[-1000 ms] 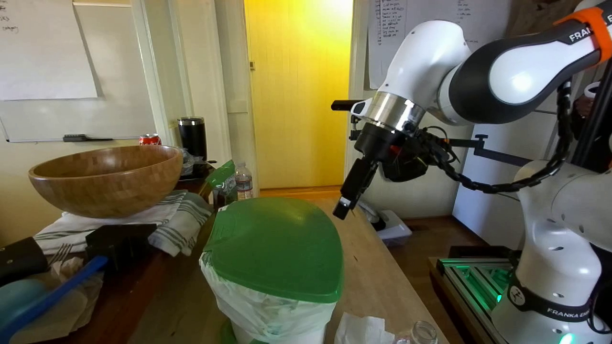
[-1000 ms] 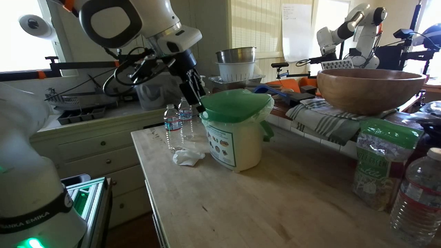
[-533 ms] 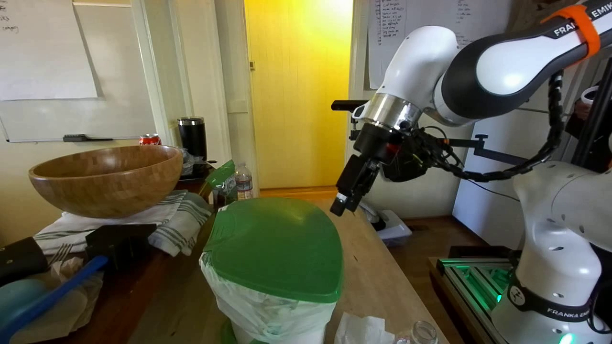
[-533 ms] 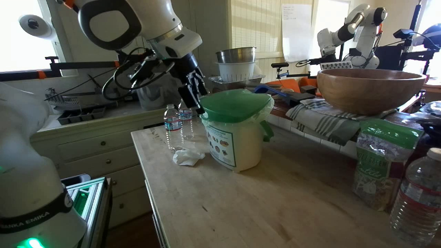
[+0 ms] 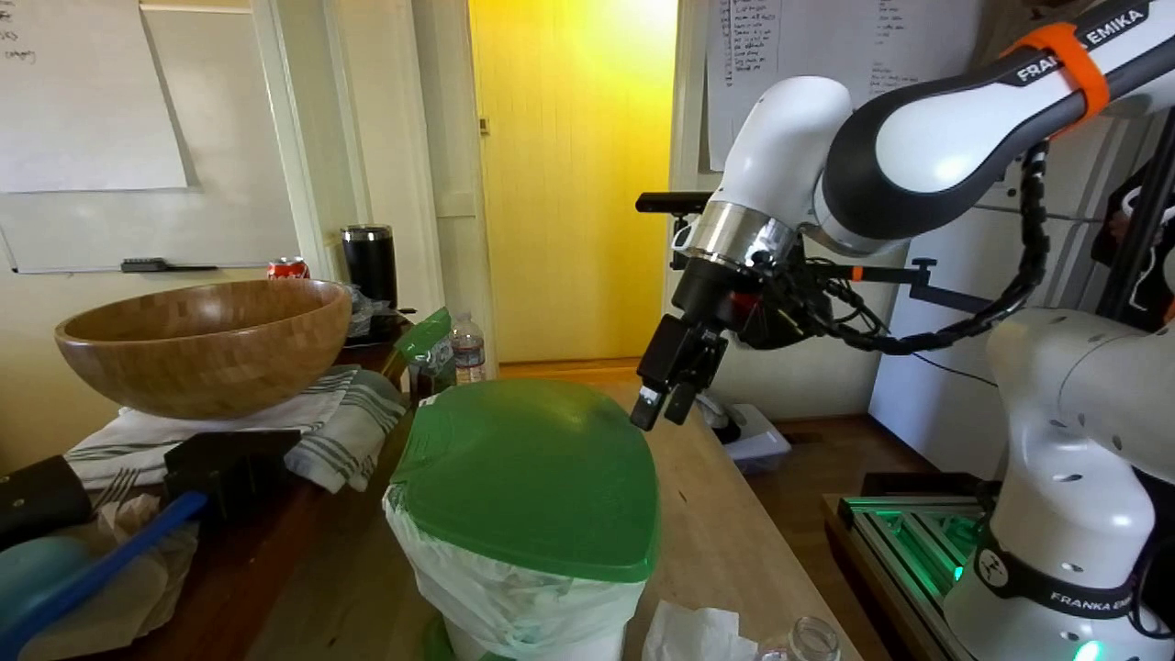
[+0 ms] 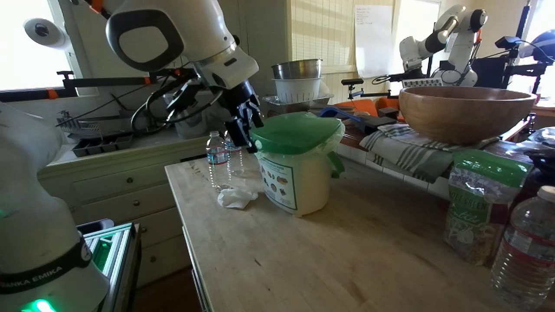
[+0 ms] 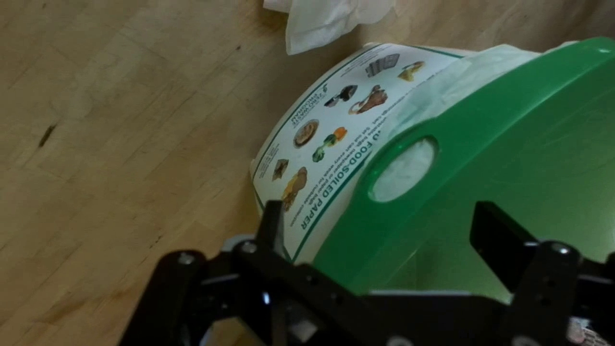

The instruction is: Open the white and green bin.

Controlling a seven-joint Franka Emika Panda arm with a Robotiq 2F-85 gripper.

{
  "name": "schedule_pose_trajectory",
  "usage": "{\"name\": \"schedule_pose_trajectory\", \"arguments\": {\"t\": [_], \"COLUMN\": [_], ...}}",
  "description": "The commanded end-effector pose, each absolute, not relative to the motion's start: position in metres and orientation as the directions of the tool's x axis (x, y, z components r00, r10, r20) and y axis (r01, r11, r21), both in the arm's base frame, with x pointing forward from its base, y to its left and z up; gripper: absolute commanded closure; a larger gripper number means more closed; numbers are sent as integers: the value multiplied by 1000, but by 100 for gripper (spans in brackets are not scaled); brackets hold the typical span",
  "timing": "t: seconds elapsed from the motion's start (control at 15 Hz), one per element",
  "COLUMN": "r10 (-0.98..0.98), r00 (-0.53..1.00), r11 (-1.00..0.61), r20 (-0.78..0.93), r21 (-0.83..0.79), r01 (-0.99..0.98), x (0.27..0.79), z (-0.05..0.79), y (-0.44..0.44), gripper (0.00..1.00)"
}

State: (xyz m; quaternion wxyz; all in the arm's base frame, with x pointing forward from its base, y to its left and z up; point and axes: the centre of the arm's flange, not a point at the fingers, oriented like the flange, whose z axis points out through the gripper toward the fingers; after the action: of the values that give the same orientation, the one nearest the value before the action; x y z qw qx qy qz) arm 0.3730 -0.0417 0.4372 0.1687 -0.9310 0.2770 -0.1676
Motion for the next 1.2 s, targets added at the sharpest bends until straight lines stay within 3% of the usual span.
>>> {"name": "schedule_pose_trajectory", "arguments": {"t": [0.0, 1.13], "r10": [-600, -482], "r00": [780, 818], "r11": [-760, -792], "r20": [178, 314], "r21": [-432, -555], "r01": [-486, -254], "x": [357, 362], "z": [402, 386], "y": [-40, -39], "gripper": [0, 0]}}
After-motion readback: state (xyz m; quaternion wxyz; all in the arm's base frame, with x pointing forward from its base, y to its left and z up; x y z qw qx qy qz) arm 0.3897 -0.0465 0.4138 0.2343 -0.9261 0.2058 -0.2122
